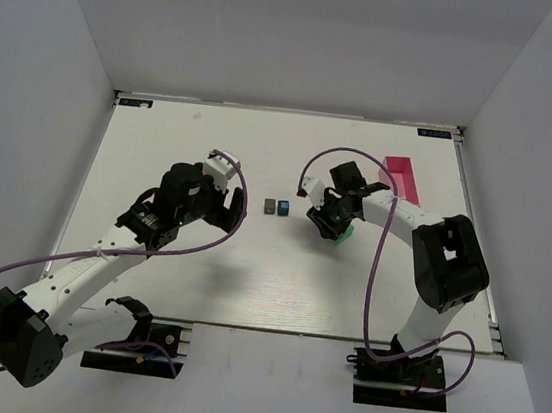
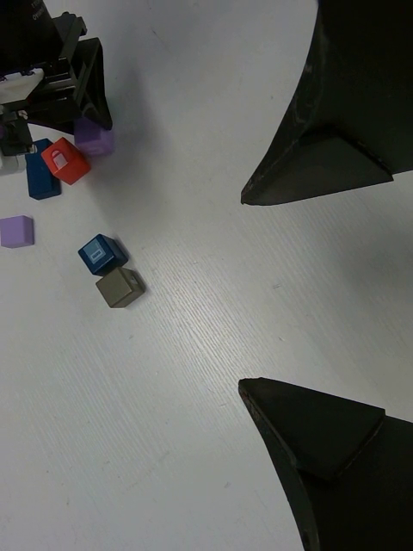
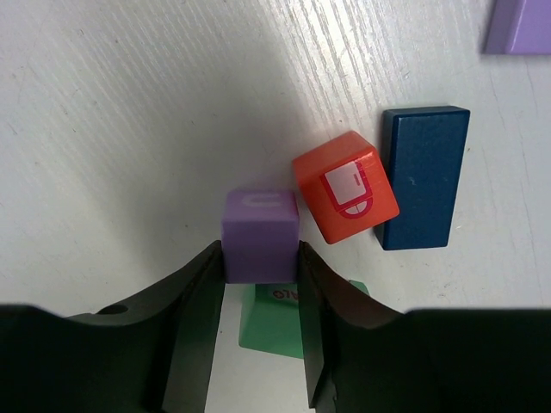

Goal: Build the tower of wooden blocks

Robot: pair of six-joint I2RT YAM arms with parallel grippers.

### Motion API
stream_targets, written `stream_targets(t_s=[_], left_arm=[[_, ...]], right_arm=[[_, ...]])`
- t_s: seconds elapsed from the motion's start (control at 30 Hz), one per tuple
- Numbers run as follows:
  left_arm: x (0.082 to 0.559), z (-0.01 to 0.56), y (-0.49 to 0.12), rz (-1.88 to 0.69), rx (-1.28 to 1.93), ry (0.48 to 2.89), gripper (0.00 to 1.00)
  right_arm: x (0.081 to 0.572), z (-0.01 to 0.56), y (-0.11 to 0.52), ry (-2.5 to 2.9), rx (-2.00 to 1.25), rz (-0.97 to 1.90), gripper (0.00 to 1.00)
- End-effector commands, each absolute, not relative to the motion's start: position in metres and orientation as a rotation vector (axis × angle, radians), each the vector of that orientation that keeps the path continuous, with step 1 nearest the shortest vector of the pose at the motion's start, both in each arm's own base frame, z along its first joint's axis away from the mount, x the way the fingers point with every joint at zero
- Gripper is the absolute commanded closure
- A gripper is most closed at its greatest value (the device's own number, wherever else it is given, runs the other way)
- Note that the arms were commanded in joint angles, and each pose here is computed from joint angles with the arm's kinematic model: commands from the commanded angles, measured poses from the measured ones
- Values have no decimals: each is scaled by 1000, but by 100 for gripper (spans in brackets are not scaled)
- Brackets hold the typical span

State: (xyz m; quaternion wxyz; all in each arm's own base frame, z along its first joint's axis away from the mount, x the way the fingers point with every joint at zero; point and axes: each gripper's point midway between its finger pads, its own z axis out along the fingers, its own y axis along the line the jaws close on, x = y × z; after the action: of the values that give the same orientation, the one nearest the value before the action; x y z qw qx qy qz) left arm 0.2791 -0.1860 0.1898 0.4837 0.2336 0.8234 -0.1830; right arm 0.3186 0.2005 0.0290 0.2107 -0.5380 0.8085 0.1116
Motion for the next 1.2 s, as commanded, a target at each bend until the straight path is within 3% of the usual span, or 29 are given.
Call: stream_targets(t_s=[0.0,0.33,0.6,0.87,1.17], left_arm=[[280,215,-188,-473,556,1938,9],[280,215,-188,-473,556,1938,9],[281,215,-187,-464,550,1939,9],[281,218,-185,-456,542,1931,9],[282,218,-183,-447,535,1932,8]], right_arm=[[321,34,206,2214,-1505,313,59],[297,57,214,2133,-1577,458,80],[280,95,230,1978,-1631,599,82],[314,121,249,1907,-1658,536,82],[339,113,263,1824,-1787,524,82]])
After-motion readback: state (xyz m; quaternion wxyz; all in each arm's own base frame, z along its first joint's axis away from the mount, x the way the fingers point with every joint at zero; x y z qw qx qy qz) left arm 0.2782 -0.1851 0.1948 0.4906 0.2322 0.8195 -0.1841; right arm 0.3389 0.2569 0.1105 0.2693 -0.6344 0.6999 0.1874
